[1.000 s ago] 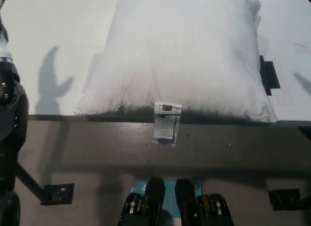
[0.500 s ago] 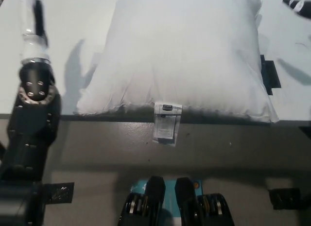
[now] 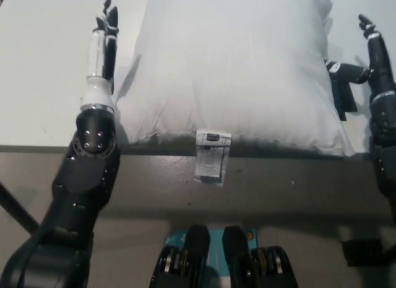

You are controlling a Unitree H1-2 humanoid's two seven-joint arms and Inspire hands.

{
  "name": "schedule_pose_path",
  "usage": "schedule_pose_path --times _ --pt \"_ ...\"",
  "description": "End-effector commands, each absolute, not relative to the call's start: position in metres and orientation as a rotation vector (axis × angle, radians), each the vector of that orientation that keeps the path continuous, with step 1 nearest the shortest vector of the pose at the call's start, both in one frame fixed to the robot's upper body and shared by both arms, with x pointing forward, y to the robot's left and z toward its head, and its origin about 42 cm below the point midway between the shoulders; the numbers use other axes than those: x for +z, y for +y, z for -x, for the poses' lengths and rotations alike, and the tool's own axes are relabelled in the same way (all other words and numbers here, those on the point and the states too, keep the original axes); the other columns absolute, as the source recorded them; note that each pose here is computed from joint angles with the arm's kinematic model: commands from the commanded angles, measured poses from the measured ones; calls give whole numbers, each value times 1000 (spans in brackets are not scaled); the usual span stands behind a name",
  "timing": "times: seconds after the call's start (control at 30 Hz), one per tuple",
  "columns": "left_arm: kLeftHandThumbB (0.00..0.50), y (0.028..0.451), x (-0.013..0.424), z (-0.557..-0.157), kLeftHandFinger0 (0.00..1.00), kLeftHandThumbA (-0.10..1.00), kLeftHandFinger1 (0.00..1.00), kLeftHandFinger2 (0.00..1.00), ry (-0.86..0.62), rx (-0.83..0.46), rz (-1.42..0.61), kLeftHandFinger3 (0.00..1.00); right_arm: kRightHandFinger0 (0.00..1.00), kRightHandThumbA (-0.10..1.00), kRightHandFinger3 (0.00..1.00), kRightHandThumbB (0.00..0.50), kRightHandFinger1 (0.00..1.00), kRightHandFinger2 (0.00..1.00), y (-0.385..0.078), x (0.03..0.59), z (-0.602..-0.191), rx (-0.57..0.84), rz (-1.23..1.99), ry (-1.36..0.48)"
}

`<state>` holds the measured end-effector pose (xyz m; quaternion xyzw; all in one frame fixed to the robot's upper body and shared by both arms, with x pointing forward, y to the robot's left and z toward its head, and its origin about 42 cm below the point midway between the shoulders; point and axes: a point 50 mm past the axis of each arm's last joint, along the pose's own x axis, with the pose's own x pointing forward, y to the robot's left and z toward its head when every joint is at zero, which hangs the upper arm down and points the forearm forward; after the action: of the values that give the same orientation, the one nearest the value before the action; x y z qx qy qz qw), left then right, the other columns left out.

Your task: The robot uses both hands to lift the pillow and then drops it on the table

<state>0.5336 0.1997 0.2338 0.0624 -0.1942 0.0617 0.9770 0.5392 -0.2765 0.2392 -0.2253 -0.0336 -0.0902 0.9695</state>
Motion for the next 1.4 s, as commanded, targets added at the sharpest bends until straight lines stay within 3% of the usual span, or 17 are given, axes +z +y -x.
schedule_pose_path --times 0.0,0.13,0.27,0.43,0.5,0.63,0.67,0.9,0.93,1.03,1.07,1.17,1.37 --pt "143 189 246 -537 1000 1000 1000 1000 -438 97 -139 1000 1000 1000 1000 409 1000 1000 -268 260 -549 -200 393 -170" --pt "113 184 237 -535 1000 1000 1000 1000 -413 85 -134 1000 1000 1000 1000 443 1000 1000 -263 248 -549 -189 378 -152" --pt "75 181 227 -533 1000 1000 1000 1000 -385 81 -143 1000 1000 1000 1000 389 1000 1000 -255 242 -549 -169 346 -161" --pt "83 174 217 -533 1000 1000 1000 1000 -342 49 -116 1000 1000 1000 1000 394 1000 1000 -250 238 -550 -160 373 -148" --pt "100 164 212 -534 1000 1000 1000 1000 -300 6 -18 1000 1000 1000 1000 358 1000 1000 -241 240 -550 -125 360 -152" --pt "68 149 207 -532 1000 1000 1000 1000 -277 -31 17 1000 1000 1000 1000 336 1000 1000 -230 237 -548 -90 333 -150" --pt "84 139 200 -529 1000 1000 1000 1000 -255 -45 41 1000 1000 1000 1000 293 1000 1000 -220 234 -545 -60 331 -160" --pt "107 110 179 -520 1000 1000 1000 1000 -164 -55 123 1000 1000 1000 1000 340 1000 1000 -197 210 -534 1 380 -106" --pt "81 100 175 -517 1000 1000 1000 1000 -144 -50 157 1000 1000 1000 1000 356 1000 1000 -189 202 -530 2 411 -92" --pt "67 87 168 -512 1000 1000 1000 1000 -115 -54 166 1000 1000 1000 1000 320 1000 1000 -178 187 -524 18 425 -57" --pt "74 85 166 -511 1000 1000 1000 1000 -108 -58 166 1000 1000 1000 1000 286 1000 1000 -175 182 -522 32 412 -41" --pt "71 79 162 -507 1000 1000 1000 1000 -100 -65 159 1000 1000 1000 1000 271 1000 1000 -170 173 -518 49 420 -25" --pt "82 62 156 -502 1000 1000 1000 1000 -61 -98 162 1000 1000 1000 1000 204 1000 1000 -135 170 -511 230 263 -102"
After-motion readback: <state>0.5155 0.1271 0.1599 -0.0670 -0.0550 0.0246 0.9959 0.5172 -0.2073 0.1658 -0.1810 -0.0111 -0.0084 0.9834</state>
